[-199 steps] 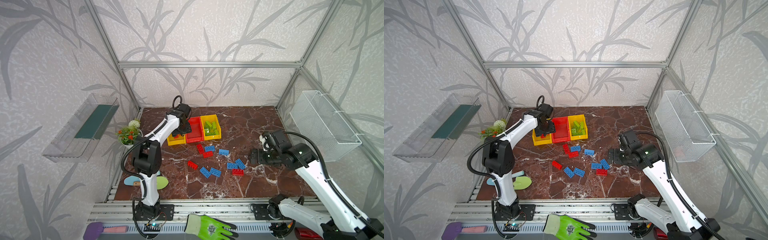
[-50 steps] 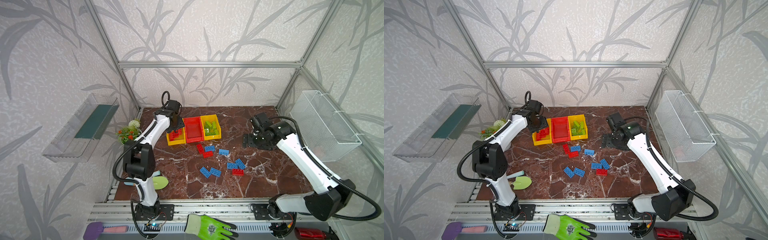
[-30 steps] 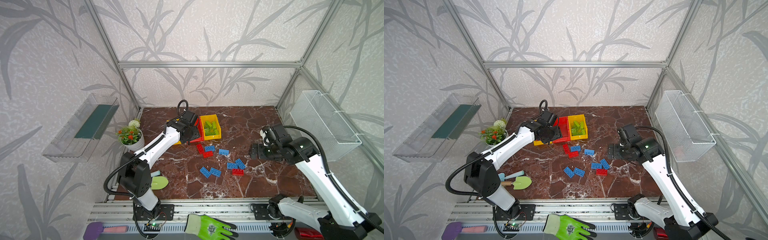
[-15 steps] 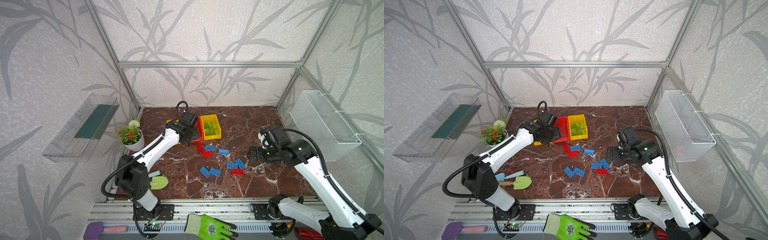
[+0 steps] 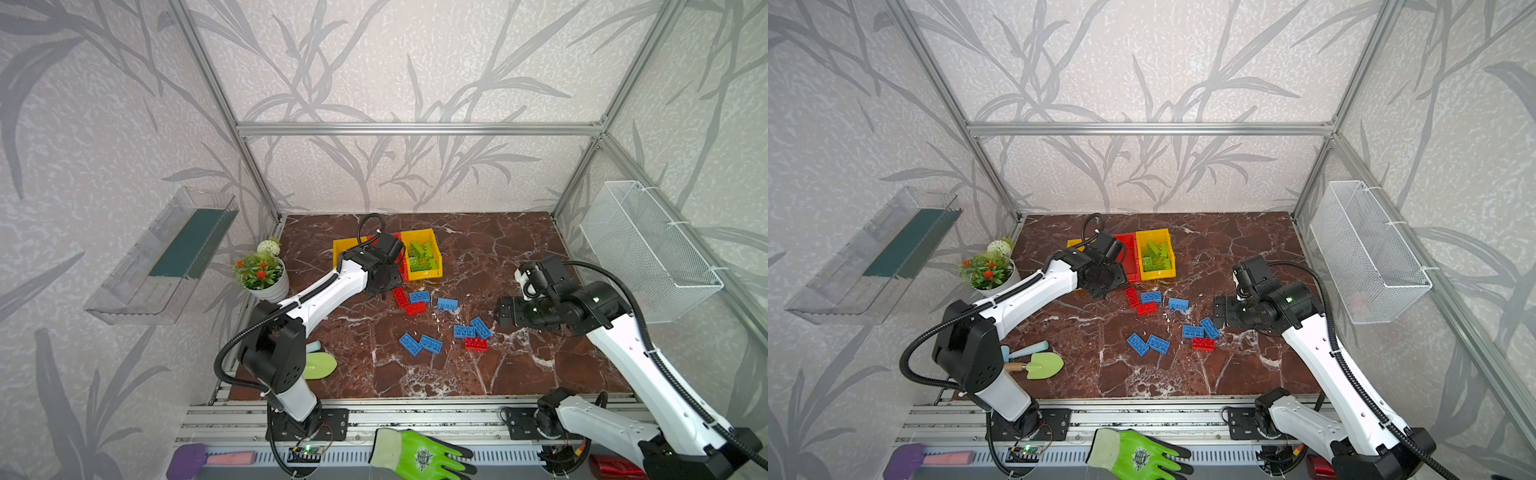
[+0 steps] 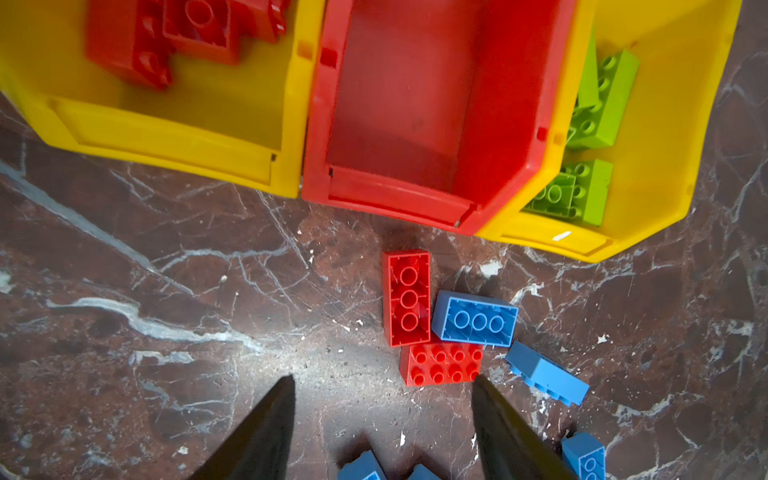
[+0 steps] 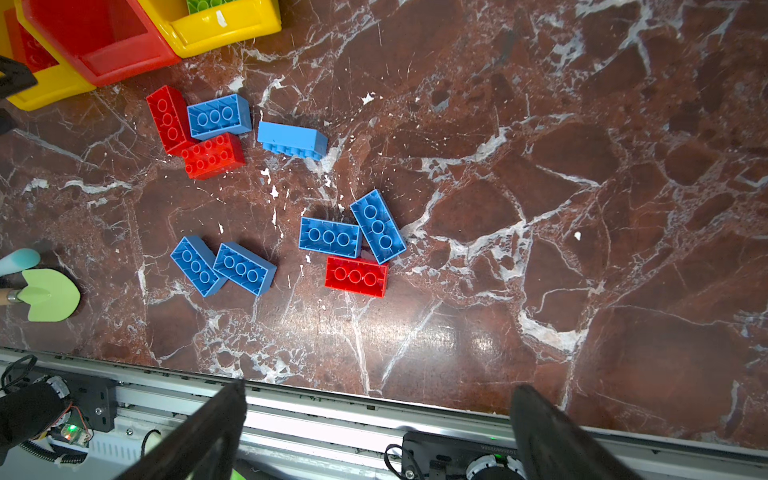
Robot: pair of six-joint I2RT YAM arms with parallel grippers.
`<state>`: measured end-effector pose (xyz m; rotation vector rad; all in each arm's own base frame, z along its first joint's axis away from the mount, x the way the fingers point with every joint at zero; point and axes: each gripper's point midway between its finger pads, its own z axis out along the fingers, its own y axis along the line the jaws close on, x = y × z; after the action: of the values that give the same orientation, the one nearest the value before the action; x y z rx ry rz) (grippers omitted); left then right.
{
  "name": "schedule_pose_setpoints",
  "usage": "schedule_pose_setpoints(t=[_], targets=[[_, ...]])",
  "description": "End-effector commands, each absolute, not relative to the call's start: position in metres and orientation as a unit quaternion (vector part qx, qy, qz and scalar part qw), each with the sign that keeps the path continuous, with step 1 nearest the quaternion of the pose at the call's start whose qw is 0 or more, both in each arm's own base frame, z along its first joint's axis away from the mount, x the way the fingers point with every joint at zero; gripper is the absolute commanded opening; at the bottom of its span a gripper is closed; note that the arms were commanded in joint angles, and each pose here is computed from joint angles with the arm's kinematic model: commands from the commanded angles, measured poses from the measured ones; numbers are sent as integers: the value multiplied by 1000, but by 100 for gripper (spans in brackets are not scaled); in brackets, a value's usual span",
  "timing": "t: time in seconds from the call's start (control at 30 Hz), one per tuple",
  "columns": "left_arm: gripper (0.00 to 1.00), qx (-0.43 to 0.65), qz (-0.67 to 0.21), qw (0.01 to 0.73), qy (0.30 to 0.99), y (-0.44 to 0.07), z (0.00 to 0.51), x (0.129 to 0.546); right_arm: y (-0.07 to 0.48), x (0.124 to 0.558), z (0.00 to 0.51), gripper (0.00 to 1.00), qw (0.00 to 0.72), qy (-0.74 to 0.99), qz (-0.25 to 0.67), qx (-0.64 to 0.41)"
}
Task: Sort the legos into containers by color
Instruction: 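Lower the left gripper onto the red brick just in front of the bins, then grasp the red brick with the left gripper and lift it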
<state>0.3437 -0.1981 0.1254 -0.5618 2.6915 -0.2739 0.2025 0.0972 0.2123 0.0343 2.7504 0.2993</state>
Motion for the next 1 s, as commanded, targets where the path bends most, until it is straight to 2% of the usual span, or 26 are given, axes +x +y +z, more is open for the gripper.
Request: schedule_pose_setpoints(t=[0.0, 0.97], targets=[[67, -210, -82, 173, 959, -207, 103, 340, 99, 202, 207, 99, 175, 979, 106, 11], [67, -202, -43, 143, 968, -232, 49, 363, 92, 202, 198, 99, 149, 986, 75, -5]])
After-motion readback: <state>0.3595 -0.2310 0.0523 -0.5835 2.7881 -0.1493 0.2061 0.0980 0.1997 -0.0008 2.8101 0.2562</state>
